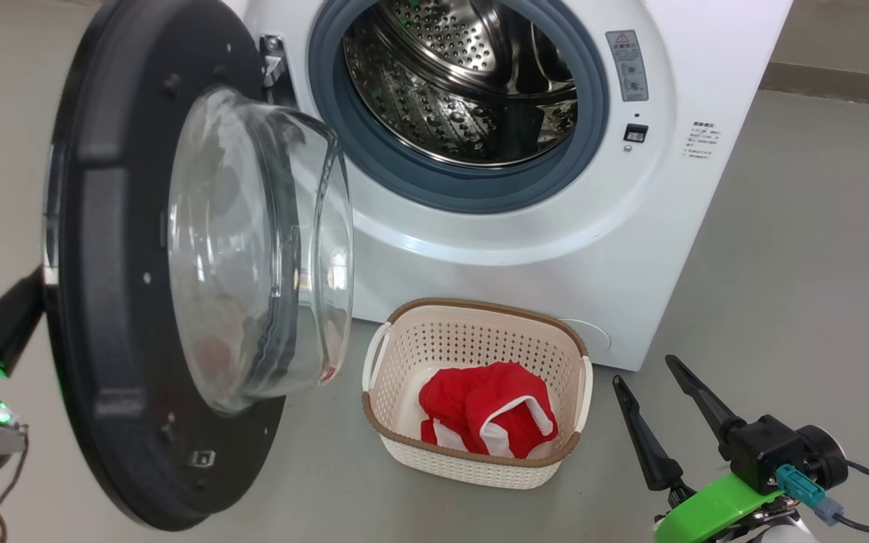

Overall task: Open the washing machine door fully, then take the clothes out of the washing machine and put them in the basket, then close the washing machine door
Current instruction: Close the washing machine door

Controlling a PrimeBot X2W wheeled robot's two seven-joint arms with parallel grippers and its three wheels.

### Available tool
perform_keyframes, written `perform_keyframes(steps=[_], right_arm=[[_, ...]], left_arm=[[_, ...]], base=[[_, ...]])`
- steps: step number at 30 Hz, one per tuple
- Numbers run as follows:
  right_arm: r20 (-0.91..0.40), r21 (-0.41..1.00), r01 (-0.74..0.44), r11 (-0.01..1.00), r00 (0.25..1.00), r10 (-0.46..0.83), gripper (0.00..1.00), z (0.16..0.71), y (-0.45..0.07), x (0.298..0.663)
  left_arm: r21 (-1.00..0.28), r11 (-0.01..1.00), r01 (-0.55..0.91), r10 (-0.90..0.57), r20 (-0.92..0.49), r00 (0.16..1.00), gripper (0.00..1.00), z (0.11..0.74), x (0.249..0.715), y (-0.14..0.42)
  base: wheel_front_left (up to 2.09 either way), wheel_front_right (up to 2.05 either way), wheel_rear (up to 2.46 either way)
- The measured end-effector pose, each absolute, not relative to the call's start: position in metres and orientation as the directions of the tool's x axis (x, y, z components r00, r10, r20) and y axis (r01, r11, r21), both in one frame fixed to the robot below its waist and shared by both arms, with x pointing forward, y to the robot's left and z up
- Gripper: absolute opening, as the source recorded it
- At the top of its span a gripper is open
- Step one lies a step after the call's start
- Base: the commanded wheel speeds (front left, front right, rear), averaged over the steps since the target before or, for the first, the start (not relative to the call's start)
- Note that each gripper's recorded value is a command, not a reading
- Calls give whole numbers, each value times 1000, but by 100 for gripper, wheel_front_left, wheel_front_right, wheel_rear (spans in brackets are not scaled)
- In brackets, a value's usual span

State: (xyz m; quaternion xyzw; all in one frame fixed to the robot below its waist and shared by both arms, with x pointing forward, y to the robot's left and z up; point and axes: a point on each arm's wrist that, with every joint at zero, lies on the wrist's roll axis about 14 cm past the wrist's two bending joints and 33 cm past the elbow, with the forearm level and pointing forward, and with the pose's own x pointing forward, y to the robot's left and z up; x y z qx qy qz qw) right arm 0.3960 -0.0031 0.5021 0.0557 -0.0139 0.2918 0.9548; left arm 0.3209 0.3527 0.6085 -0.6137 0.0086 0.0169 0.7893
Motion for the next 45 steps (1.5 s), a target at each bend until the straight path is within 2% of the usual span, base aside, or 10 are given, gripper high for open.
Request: perform_keyframes(steps=[13,24,39,40,43,44,45], right_arm=[[61,97,-527,844,850,523,100,503,-16,393],[63,97,-493,864,870,489,100,504,-30,392],[55,103,-454,885,891,451,100,501,-46,391],[54,104,-453,886,892,450,100,501,-46,391],[52,107,-449,887,894,446,100,500,-48,391],[52,107,-448,888,894,445,100,499,-48,392],[51,107,-447,888,895,444,100,499,-49,392]], left_arm=[[-974,225,-8,-97,-31,995,0,602,331,312],[-987,159,18,-173,-10,985,0,592,344,277],[-991,135,19,-164,-3,987,0,586,358,263],[-991,136,20,-154,-1,988,8,587,358,264],[-986,163,21,-104,4,995,51,588,359,272],[-982,189,20,-81,5,997,93,588,358,275],[-976,217,16,-54,4,999,100,587,356,279]], base=[[0,0,0],[0,0,0],[0,0,0],[0,0,0],[0,0,0],[0,0,0],[0,0,0]])
